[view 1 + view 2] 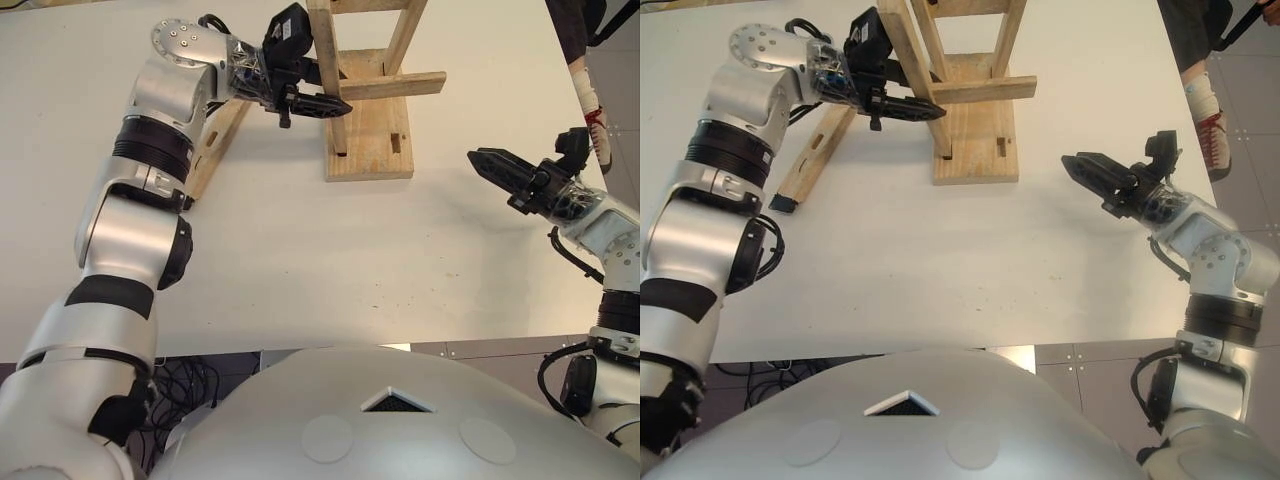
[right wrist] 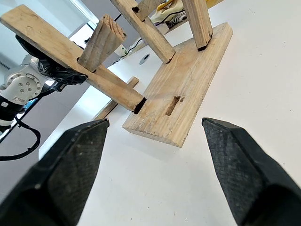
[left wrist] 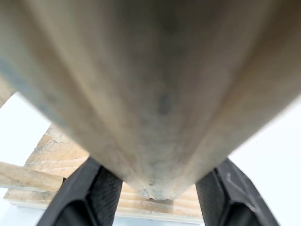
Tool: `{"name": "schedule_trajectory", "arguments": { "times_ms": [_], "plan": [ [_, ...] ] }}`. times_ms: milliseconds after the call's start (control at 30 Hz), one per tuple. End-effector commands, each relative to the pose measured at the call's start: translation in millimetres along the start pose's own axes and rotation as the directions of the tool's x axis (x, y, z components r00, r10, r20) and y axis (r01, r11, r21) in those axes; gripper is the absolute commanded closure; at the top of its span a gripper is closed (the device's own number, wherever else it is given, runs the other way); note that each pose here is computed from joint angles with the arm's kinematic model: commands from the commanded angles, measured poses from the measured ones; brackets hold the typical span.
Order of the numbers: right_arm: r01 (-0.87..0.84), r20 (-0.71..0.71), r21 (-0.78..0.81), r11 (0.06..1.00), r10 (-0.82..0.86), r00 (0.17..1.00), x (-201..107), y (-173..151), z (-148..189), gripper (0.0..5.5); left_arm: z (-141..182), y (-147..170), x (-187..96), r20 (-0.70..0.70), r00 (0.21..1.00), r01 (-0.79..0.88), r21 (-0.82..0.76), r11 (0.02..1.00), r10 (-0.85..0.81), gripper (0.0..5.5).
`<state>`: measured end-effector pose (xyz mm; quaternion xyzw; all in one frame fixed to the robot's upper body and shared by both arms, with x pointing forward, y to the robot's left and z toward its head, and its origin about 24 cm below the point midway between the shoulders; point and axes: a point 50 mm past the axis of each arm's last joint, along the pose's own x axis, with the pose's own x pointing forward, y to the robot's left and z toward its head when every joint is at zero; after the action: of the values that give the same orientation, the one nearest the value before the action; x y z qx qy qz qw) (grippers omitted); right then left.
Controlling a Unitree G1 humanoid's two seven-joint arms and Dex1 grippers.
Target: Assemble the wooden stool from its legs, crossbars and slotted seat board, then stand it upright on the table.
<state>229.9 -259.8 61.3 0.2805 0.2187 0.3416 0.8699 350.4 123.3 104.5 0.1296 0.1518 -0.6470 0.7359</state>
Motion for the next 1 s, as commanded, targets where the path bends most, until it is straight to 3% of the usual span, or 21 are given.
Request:
{"name": "schedule_trajectory", "arguments": {
  "times_ms": [33, 233, 400, 533, 633, 767, 900, 1000],
  "plan": [
    [0.026, 0.008, -0.004, 1.0, -0.026, 1.0, 6, -1, -6, 1.87, -186, -111, -7, -0.668, 0.663, 0.118, -0.352, 0.928, -0.338, 3.49],
    [0.033, 0.022, 0.006, 0.999, -0.033, 0.999, 5, 1, -13, 1.87, -195, -139, -8, -0.636, 0.631, 0.172, -0.443, 0.88, -0.444, 3.49],
    [0.045, 0.022, 0.015, 0.999, -0.045, 0.999, 4, 0, -16, 1.87, -191, -128, -2, -0.572, 0.712, 0.039, -0.547, 0.836, -0.407, 3.49],
    [0.053, 0.037, 0.008, 0.999, -0.054, 0.998, 4, -1, -15, 1.87, -180, -113, 7, -0.537, 0.786, -0.006, -0.502, 0.865, -0.306, 3.49],
    [0.06, 0.068, 0.017, 0.998, -0.061, 0.996, 6, -2, -18, 1.87, -157, -88, 5, -0.506, 0.845, -0.057, -0.408, 0.911, -0.174, 2.77],
    [0.051, 0.088, 0.054, 0.997, -0.056, 0.995, 10, 3, -33, 1.87, -119, -60, -10, -0.421, 0.907, -0.153, -0.313, 0.937, 0.007, 2.27],
    [0.065, 0.092, 0.063, 0.996, -0.071, 0.993, 9, 4, -38, 1.87, -100, -53, -25, -0.382, 0.916, -0.234, -0.261, 0.937, 0.122, 1.71],
    [0.074, 0.096, 0.057, 0.996, -0.079, 0.992, 7, 2, -35, 1.87, -82, -55, -32, -0.235, 0.95, -0.249, -0.172, 0.953, 0.206, 1.51]
  ]
}}
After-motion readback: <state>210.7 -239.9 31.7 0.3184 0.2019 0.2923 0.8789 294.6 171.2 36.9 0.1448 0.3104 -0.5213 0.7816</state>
